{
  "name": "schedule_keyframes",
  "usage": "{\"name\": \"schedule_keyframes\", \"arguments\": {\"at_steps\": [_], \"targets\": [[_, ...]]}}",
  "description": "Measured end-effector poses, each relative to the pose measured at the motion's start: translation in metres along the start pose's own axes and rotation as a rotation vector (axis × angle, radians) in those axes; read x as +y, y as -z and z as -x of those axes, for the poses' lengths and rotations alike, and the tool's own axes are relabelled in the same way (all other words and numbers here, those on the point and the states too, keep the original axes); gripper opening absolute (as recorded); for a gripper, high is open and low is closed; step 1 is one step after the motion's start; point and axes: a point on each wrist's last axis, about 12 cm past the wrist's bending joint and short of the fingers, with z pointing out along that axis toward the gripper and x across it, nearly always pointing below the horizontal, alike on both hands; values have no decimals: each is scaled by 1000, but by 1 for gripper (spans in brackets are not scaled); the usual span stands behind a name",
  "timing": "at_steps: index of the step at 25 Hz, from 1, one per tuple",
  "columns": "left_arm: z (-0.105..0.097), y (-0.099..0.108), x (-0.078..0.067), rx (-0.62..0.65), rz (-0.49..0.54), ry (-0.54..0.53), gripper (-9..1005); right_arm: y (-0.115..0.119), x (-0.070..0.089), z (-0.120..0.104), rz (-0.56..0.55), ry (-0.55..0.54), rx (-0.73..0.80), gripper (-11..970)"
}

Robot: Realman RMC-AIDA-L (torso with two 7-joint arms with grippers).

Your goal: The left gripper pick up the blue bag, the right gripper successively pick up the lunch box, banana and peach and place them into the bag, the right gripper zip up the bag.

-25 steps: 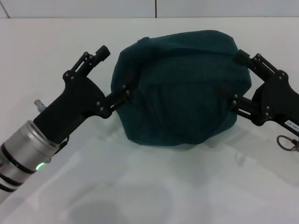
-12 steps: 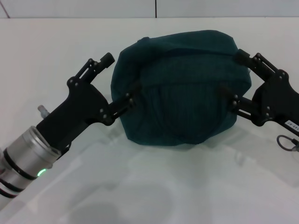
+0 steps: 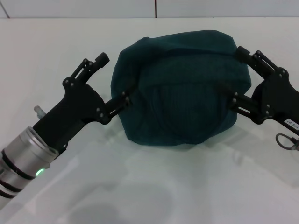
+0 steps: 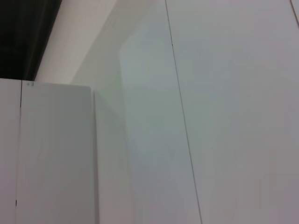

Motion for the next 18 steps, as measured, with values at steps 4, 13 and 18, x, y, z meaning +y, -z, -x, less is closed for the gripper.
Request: {"name": "schedule_keyframes", "arguments": {"at_steps": [4,13,18], "targets": [[0,-2,0,-7,6,-8,831,-2,1,1,10,7,-14,874],[1,-7,2,-20,26,-7,831,-4,-1,2,0,36,-16,874],[1,-7,2,-20,27,-8,831,-4,-2,2,-3,40,-17,874]]}}
